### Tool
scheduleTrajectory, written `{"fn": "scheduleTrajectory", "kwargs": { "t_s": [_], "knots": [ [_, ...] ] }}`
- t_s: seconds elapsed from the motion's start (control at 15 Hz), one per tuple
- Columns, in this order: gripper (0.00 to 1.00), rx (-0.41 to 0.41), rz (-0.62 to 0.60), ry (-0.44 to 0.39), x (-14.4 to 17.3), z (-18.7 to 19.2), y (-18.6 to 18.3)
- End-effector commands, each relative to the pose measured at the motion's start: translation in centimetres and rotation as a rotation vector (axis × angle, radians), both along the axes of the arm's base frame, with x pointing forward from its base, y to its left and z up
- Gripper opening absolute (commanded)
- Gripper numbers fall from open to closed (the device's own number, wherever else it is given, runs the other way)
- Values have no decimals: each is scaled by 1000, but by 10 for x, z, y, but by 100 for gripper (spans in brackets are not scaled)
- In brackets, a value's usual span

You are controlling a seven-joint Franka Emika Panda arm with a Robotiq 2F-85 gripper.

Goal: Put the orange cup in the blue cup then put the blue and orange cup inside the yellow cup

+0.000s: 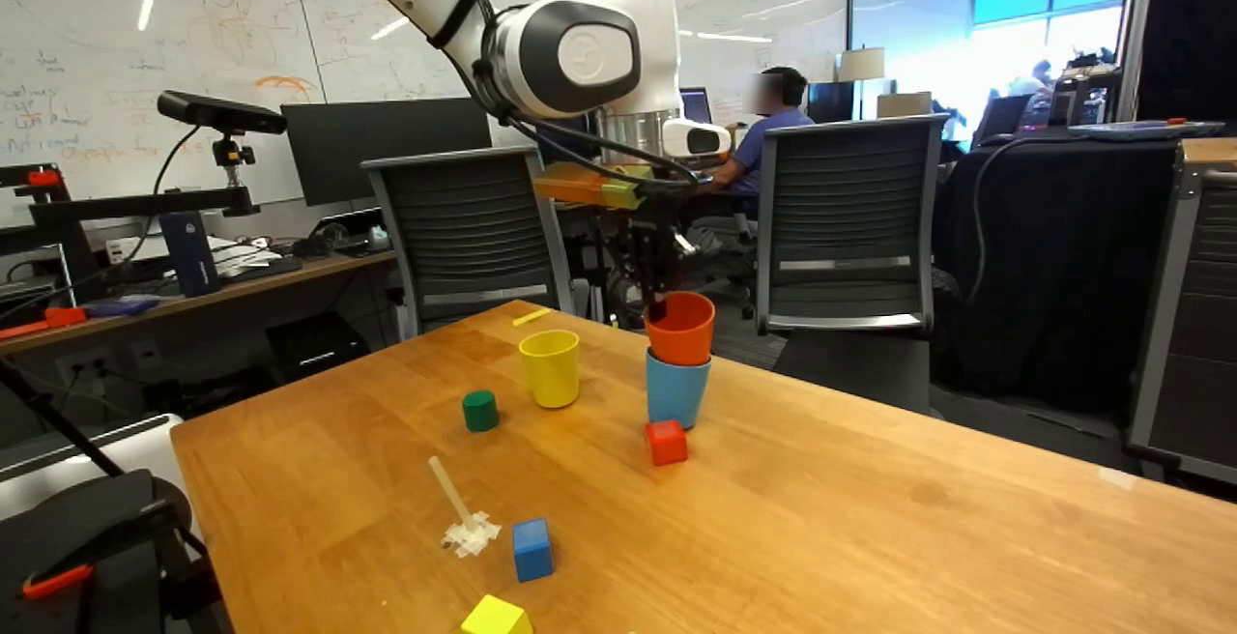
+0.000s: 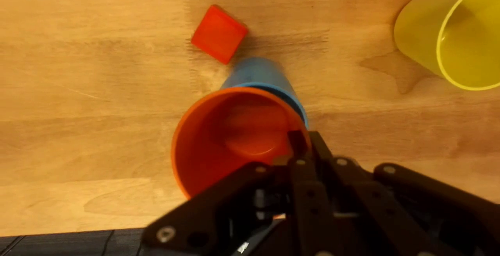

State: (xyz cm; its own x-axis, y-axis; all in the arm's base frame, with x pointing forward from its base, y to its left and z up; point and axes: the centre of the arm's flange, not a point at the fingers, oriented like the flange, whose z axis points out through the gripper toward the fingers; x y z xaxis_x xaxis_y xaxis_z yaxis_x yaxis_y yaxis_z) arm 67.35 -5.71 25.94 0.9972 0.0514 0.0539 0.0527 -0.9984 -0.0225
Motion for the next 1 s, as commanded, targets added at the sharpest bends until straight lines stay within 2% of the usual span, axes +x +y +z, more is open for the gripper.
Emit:
{"fn": "scheduleTrajectory", "kwargs": {
  "t_s": [0.0, 0.73, 0.8, 0.87, 0.93],
  "knots": [
    [1, -34, -16, 18, 14, -6, 1],
    [1, -40, -15, 59, 9, -29, 5],
    [30, -41, -17, 63, 9, -32, 5],
    [31, -42, -21, 62, 10, -34, 5],
    [36, -41, -24, 63, 11, -34, 6]
  ]
}}
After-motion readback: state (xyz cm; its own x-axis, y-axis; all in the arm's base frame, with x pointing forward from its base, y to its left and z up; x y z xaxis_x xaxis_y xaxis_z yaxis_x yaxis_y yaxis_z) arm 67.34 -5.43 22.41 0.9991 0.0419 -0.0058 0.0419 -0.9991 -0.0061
